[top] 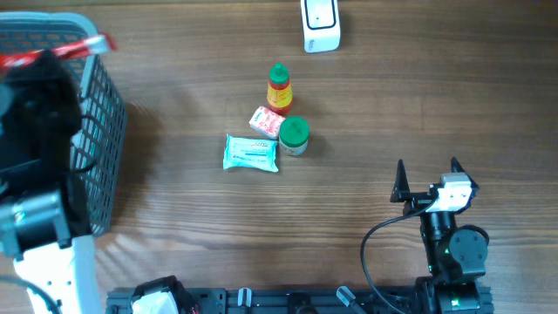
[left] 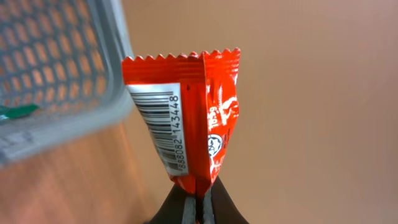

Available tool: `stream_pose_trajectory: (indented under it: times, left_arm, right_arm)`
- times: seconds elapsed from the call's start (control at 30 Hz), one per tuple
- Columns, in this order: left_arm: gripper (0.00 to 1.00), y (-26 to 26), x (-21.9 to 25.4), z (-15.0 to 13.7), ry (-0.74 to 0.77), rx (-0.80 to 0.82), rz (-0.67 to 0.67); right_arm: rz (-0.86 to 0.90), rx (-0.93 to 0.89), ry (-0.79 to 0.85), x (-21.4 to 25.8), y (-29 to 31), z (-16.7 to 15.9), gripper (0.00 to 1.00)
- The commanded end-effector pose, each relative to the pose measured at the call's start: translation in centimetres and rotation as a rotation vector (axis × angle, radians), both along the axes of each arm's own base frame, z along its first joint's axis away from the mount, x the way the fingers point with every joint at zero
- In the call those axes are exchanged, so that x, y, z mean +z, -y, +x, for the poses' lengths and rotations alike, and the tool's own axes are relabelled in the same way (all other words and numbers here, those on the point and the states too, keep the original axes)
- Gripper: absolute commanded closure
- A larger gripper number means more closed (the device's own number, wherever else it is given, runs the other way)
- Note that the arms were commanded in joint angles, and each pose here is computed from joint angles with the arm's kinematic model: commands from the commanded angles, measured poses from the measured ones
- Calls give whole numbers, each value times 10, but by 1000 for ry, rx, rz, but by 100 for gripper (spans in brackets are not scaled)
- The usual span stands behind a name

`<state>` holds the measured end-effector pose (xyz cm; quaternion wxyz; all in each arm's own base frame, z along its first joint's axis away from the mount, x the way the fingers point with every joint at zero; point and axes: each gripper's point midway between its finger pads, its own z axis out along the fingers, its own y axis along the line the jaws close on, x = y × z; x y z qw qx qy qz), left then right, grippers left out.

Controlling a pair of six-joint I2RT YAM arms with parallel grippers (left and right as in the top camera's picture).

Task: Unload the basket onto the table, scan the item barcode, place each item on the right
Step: 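Carry the red packet to the scanner, barcode facing it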

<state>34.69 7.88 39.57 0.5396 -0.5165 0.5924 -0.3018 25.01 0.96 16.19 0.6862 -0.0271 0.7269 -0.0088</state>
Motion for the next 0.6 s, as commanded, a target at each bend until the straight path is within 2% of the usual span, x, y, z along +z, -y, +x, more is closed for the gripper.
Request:
stream_pose_trajectory:
  times: [0.0, 0.17, 0.33, 0.43, 0.57]
  left_arm:
    - [96, 52, -32, 25, -148, -241, 335]
    - [96, 122, -99, 51, -327, -517, 495]
    - [96, 178, -165, 57, -481, -730, 592]
    - [96, 197, -200, 54, -571, -813, 644]
    - [96, 198, -238, 49, -713, -814, 696]
  right_arm:
    - [-4, 12, 2, 1, -2, 0, 0]
    - [-4, 12, 2, 1, -2, 0, 0]
    - [-4, 12, 2, 1, -2, 0, 0]
    - [-4, 12, 2, 1, -2, 0, 0]
    - [-4, 12, 2, 1, -2, 0, 0]
